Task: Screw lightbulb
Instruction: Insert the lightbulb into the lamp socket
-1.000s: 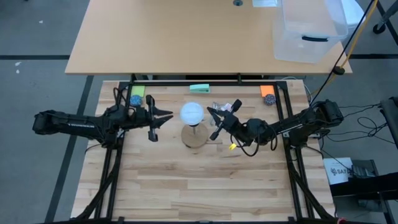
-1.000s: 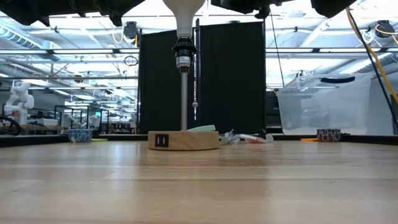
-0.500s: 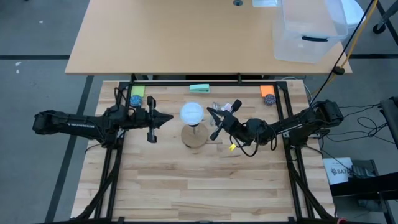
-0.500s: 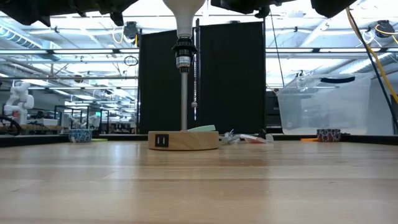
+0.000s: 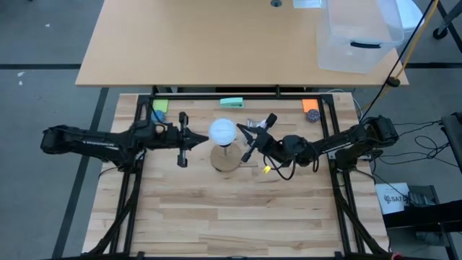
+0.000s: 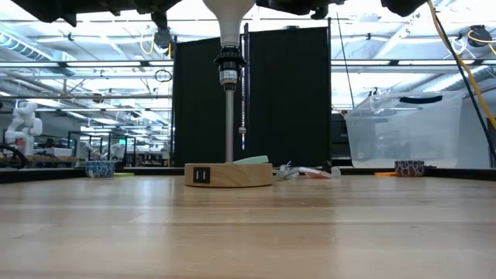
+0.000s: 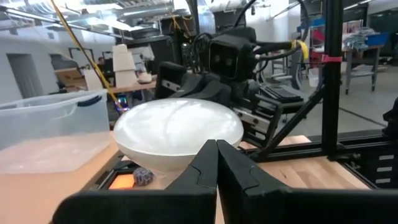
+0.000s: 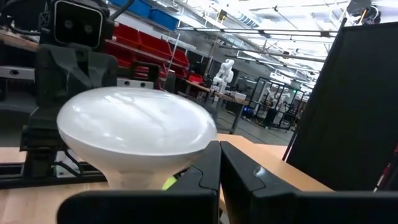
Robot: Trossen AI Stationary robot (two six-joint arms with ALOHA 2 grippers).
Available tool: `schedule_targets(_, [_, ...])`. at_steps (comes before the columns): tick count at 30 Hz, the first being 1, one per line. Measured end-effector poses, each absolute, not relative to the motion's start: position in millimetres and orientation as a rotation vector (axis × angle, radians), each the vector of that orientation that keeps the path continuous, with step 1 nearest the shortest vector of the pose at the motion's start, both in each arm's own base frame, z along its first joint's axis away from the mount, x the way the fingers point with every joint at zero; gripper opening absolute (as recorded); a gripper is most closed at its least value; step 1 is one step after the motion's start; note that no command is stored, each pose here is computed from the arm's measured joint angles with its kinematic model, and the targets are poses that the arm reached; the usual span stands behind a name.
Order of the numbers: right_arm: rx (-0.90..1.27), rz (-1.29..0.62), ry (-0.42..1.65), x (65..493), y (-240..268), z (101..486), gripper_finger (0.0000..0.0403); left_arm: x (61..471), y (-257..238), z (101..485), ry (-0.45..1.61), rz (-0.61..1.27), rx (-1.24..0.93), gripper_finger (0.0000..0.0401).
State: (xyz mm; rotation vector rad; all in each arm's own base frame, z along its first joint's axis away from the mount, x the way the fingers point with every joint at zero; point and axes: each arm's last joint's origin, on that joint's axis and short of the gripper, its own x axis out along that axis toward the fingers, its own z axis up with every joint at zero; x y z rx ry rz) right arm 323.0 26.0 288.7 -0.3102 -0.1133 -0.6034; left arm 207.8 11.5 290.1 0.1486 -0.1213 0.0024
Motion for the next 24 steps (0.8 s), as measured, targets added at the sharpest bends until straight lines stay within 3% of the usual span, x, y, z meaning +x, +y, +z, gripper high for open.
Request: schedule_targets(24, [-0.338,-0.526,-0.055,324,41,283,0.0,216,29,281,-0.012,0.182,0.14,0.0])
